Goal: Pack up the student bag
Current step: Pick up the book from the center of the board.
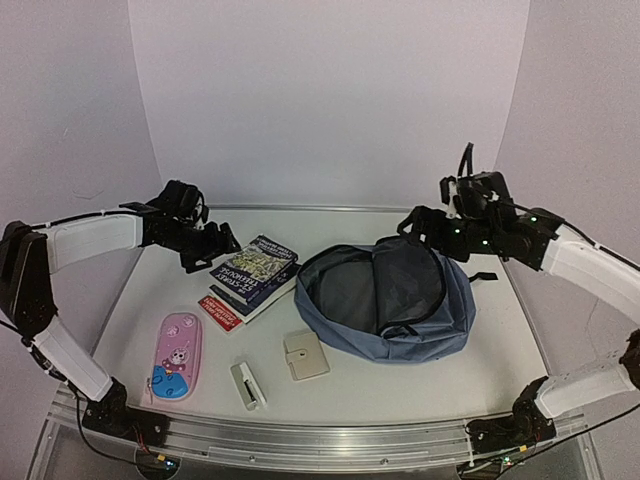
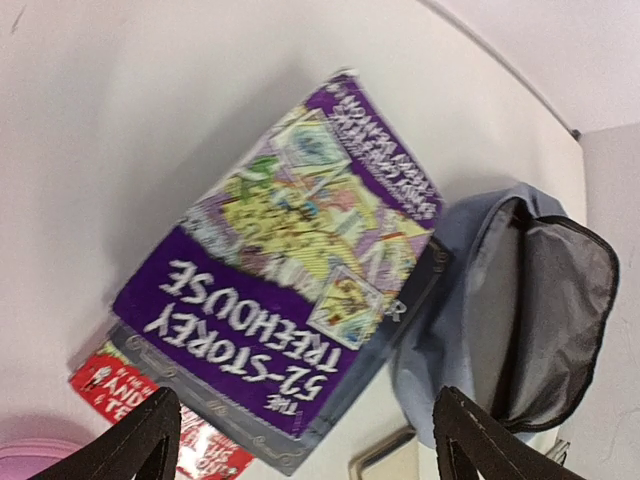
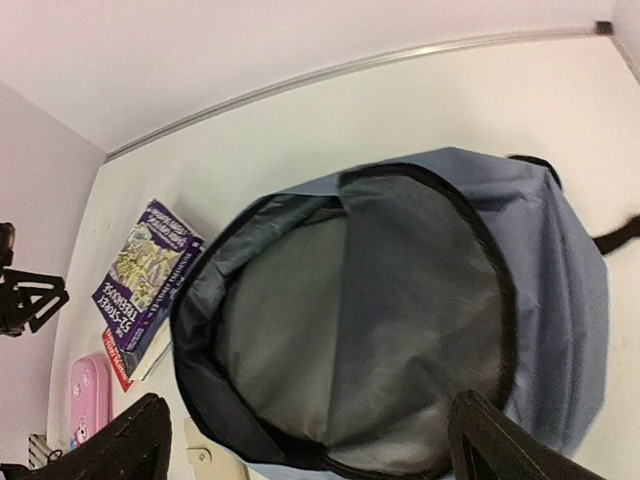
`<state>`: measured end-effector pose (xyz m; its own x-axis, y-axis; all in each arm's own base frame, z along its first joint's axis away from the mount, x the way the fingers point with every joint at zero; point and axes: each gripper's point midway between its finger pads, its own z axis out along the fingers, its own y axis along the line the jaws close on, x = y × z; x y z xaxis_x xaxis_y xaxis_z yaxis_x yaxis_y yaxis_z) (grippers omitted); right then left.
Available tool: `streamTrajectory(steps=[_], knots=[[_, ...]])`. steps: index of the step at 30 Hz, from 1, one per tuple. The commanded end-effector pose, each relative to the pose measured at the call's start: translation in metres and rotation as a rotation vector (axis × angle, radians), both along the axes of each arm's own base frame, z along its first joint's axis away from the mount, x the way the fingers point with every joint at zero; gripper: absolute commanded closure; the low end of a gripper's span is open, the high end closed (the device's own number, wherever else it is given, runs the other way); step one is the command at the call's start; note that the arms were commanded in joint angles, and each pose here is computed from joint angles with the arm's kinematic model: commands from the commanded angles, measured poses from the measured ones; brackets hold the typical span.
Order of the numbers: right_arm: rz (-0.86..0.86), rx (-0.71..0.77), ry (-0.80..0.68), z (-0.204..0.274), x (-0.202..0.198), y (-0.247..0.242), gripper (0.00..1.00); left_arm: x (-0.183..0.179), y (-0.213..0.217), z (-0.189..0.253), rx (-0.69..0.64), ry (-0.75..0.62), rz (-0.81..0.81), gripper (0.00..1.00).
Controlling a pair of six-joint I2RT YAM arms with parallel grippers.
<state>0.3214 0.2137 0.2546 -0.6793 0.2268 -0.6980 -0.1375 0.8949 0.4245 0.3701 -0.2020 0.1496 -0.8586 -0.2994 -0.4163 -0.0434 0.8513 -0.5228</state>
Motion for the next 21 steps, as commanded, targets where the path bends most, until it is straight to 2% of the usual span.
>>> streamTrajectory(steps=[1,5,10,14,21], knots=[[0.2,0.008,-0.099,0.016,0.026,0.076,0.11,-0.006,0.02,-0.005,-0.079,-0.007,0.095,0.11],[0.339,0.071,-0.095,0.001,0.047,0.132,0.12,-0.002,0.044,-0.025,-0.162,0.02,0.153,0.11],[0.41,0.133,-0.055,-0.021,0.059,0.172,0.13,0.013,0.044,-0.029,-0.274,-0.01,0.132,0.12],[0.416,0.168,-0.039,-0.029,0.053,0.175,0.13,0.027,0.047,-0.042,-0.306,0.002,0.129,0.12],[0.385,0.163,-0.031,-0.032,0.034,0.152,0.12,0.046,0.044,-0.069,-0.326,0.053,0.11,0.14]])
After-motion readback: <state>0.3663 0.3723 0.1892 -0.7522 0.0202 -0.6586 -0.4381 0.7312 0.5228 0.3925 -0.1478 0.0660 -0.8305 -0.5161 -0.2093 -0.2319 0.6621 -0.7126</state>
